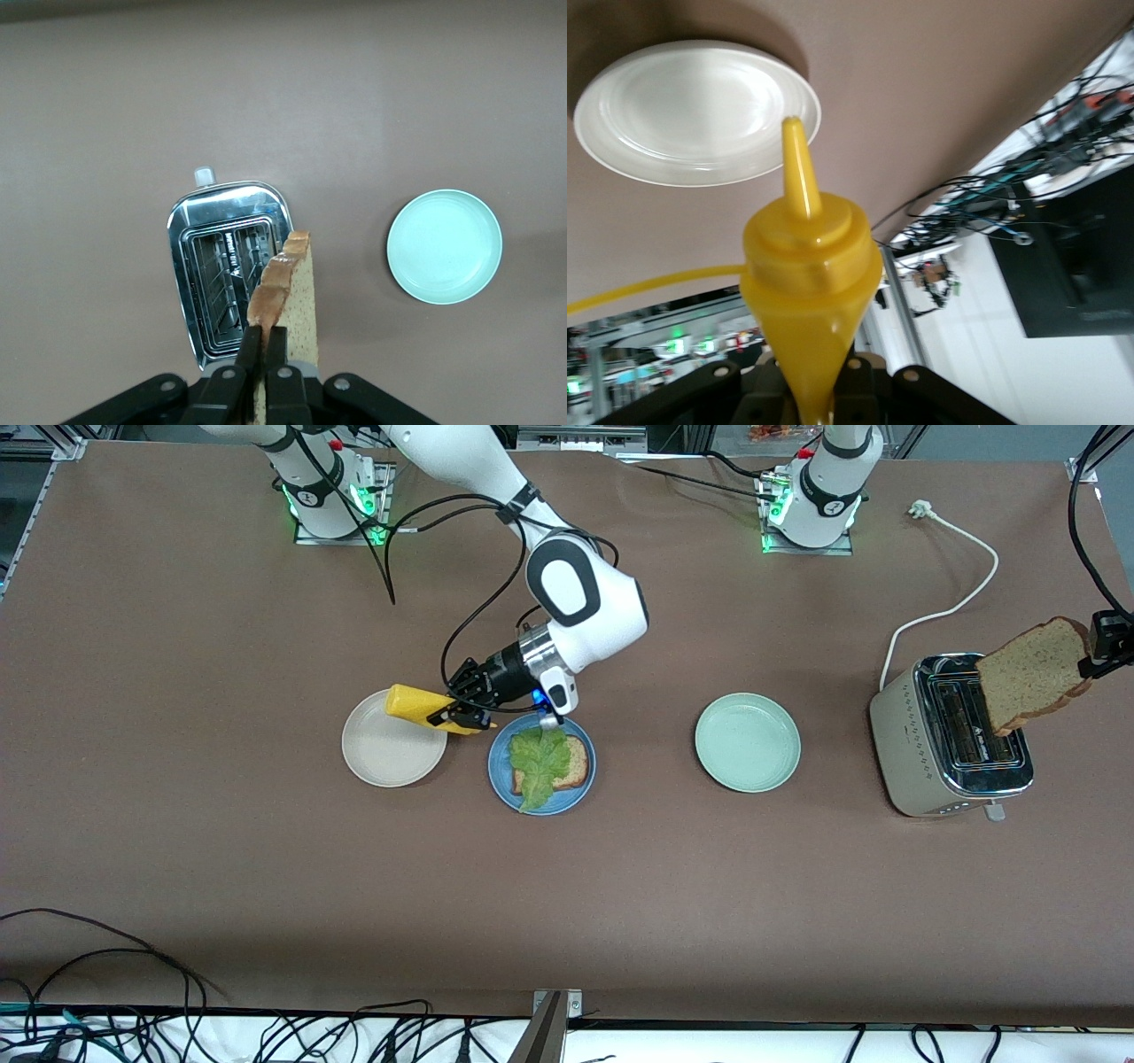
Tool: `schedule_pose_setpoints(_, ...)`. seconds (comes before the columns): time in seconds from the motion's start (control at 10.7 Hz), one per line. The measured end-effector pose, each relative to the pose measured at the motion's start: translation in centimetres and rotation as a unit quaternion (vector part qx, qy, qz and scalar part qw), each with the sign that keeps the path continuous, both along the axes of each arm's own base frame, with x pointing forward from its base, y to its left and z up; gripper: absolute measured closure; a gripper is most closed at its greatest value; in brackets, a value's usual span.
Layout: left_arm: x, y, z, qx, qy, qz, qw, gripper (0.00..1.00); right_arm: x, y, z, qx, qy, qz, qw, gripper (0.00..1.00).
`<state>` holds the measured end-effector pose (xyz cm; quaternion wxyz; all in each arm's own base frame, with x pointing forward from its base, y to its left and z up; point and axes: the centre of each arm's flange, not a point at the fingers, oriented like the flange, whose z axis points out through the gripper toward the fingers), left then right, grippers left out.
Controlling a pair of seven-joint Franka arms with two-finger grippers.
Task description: Make sandwich in blue plate with both arms
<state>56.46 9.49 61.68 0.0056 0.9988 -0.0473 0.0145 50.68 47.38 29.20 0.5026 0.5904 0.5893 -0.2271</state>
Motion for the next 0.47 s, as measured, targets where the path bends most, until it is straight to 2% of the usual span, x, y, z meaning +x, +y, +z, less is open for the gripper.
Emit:
schedule_pose_setpoints(0.19,-0.2,-0.7,0.1,-0.002,0.010,-0.004,1.000,0.94,2.3,-2.9,0.2,0.031,0.016,-0.054,0.998,0.88)
schedule_pose_setpoints(0.28,-0.4,-1.2,-0.1,-0.004,0.022,-0.009,1.000,0.94,3.9,-4.7,0.7,0.062,0.029,-0.086,0.994,0.88)
schedule_pose_setpoints(0.47,-0.6,-2.3,-0.4,-0.007,0.038,-0.019,0.999,0.94,7.0,-8.7,2.0,0.132,0.054,-0.149,0.979,0.88)
